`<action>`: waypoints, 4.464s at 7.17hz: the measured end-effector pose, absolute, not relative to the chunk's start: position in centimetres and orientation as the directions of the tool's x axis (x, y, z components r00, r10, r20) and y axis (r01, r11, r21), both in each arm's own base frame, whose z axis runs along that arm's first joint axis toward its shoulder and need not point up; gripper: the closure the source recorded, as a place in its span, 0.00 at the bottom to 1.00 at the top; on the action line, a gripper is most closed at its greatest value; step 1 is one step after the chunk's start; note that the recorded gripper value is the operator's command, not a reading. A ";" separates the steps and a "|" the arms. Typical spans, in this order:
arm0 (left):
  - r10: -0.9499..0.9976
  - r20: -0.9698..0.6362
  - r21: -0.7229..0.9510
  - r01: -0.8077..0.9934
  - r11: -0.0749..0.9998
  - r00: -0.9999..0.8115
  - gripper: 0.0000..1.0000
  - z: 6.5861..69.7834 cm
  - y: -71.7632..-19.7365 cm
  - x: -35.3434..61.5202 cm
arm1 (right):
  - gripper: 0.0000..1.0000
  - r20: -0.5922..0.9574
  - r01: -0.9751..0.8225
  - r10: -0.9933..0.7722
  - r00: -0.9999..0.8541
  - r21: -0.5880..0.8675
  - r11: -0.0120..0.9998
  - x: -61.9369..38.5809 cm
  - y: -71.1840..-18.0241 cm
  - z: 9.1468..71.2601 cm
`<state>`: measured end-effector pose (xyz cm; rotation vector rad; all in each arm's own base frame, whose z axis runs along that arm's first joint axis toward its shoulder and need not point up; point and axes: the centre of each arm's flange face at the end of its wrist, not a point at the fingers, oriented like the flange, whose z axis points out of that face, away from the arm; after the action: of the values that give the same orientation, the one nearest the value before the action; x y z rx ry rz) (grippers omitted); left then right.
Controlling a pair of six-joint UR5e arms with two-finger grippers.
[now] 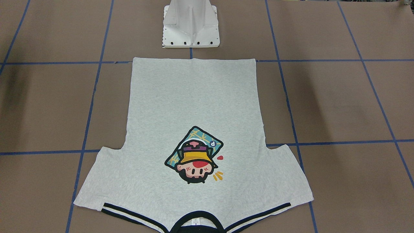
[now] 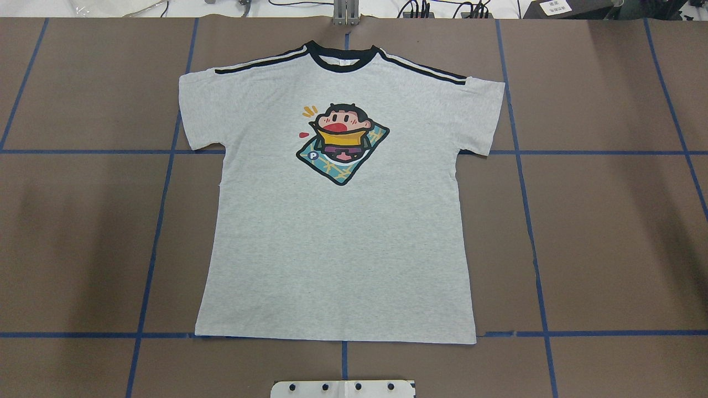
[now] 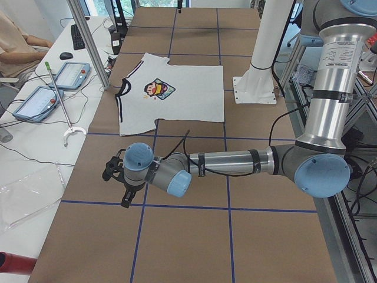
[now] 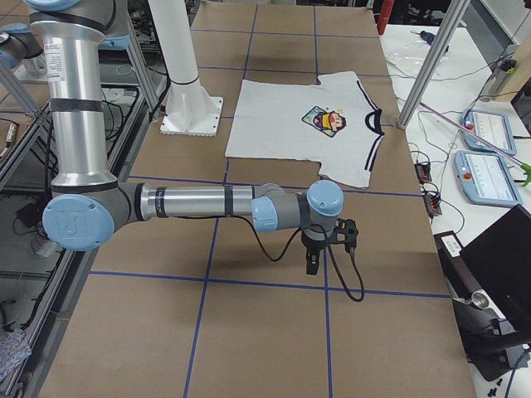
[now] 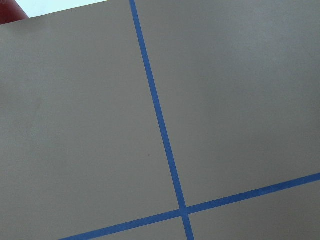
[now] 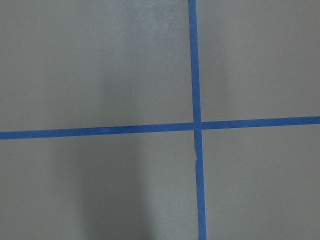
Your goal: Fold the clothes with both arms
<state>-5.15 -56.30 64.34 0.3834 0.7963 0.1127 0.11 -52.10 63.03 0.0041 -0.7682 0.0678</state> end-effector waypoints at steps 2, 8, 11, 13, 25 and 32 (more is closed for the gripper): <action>0.250 -0.668 0.392 0.046 0.919 0.701 0.00 63.7 -56.5 -5.2 | 0.00 0.695 -0.065 0.062 0.717 -0.023 0.998 0.1 -52.0 63.1; 0.301 -0.682 0.423 0.023 0.906 0.667 0.00 63.3 -55.8 -0.6 | 0.00 0.706 0.009 -0.054 0.706 0.067 0.998 -4.5 -52.6 62.3; 0.293 -0.718 0.421 0.059 0.905 0.631 0.00 61.5 -55.7 3.0 | 0.00 0.717 -0.031 -0.082 0.692 0.144 0.989 -14.6 -57.1 54.5; 0.306 -0.720 0.425 0.047 0.904 0.623 0.00 61.2 -55.7 4.2 | 0.00 0.744 -0.148 0.003 0.668 0.128 0.981 -22.1 -62.2 48.6; 0.361 -0.698 0.484 0.036 0.875 0.619 0.00 60.8 -55.7 4.7 | 1.00 0.776 -0.573 0.203 0.597 0.234 0.785 -39.0 -69.6 48.6; 0.361 -0.699 0.484 0.036 0.875 0.618 0.00 60.8 -55.6 4.7 | 0.22 0.802 -0.569 0.159 0.576 0.253 0.782 -37.5 -67.4 47.6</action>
<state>4.72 -55.62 60.76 0.4862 0.8936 0.1956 -37.46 -67.38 47.60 0.5289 -0.8588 0.4501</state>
